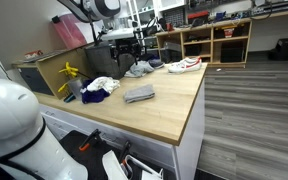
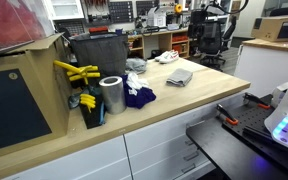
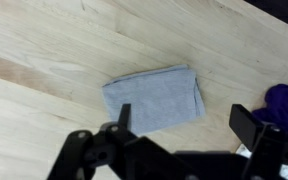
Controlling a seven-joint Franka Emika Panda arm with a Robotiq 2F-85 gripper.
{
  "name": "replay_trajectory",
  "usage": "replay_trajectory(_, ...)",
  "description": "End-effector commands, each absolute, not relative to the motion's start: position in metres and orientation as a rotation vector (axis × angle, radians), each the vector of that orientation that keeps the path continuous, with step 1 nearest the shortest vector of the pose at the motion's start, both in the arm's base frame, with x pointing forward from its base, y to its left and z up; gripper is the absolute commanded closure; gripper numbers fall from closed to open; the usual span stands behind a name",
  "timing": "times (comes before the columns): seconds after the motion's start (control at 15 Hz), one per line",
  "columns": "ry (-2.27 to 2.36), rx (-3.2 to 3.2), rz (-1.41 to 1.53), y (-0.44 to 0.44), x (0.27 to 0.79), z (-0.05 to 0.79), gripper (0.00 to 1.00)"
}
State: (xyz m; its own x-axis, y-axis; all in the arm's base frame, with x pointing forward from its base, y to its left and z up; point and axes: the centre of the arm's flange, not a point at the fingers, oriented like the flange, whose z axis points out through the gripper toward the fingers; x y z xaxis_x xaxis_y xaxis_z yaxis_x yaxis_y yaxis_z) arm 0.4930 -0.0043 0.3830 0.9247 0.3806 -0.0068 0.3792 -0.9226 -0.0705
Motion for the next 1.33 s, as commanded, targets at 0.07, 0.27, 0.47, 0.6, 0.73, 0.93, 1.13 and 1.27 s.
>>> replay_trajectory(0.07,-0.682,-3.021,0.107,0.03,0.524,0.358,0.0)
replay_trajectory(0.27,-0.764,-3.029,0.173,0.051,0.533,0.335,0.0)
replay_trajectory(0.47,-0.82,-3.046,0.247,0.068,0.54,0.31,0.0)
replay_trajectory(0.6,-0.856,-3.059,0.285,0.077,0.544,0.295,0.0)
replay_trajectory(0.73,-0.891,-3.069,0.319,0.085,0.547,0.278,0.0)
replay_trajectory(0.93,-0.94,-3.071,0.361,0.098,0.55,0.256,0.0)
replay_trajectory(1.13,-0.967,-3.062,0.397,0.11,0.549,0.234,0.0)
replay_trajectory(1.27,-0.981,-3.055,0.422,0.117,0.549,0.219,0.0)
